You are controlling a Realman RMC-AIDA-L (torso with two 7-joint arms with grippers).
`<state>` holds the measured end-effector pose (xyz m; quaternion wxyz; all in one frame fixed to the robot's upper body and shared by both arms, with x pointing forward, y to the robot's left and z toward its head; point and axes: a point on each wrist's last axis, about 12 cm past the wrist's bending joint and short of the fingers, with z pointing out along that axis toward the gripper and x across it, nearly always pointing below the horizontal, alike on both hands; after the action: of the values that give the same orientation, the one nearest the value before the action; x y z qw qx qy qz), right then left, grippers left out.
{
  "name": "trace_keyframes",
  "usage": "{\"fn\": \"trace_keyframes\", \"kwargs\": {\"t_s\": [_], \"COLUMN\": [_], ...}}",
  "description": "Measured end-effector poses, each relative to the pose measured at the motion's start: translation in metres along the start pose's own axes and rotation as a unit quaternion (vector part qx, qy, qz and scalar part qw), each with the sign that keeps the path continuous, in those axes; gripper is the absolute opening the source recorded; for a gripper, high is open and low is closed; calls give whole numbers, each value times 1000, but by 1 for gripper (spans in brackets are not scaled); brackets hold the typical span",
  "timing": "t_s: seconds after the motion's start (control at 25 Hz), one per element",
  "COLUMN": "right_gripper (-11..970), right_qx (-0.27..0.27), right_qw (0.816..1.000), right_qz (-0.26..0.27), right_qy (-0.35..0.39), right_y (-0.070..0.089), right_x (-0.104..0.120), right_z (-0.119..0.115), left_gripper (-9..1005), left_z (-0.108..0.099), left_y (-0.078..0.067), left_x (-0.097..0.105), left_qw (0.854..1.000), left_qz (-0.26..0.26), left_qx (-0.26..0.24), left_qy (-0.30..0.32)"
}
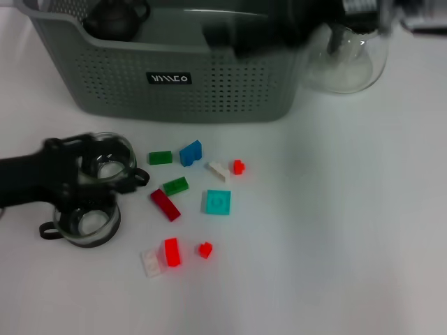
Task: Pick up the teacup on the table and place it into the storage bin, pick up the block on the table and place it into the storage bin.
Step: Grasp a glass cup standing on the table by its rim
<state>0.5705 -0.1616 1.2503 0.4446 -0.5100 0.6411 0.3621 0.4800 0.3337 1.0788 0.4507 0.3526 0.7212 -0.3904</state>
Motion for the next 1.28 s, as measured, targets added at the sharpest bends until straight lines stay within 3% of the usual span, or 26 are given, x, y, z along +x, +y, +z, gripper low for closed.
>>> {"fn": "trace_keyframes", "kwargs": {"t_s": [0.28,0.48,0.6,0.88,1.28], "right_gripper": [891,891,891,892,892], "right_qx": [-89,-100,-101,-100,-85], "right_qw": [993,984,980,977,975], "right_qz": [39,95,122,137,158], "right_qy": [65,115,124,126,128], "right_y": [17,14,9,4,1], "right_x": [39,66,78,82,86], "right_z": [-10,-1,5,8,2], "left_gripper": [842,841,841,842,842], "left_z": [-39,-48,-43,-16,11], "left_y": [7,13,21,46,54], "left_x": [-10,-30,-43,-66,-97], "left_qw": [995,988,985,971,936], "left_qz": [-14,-39,-42,-76,-135], "left_qx": [-63,-95,-110,-153,-199], "left_qy": [70,111,122,168,256]}}
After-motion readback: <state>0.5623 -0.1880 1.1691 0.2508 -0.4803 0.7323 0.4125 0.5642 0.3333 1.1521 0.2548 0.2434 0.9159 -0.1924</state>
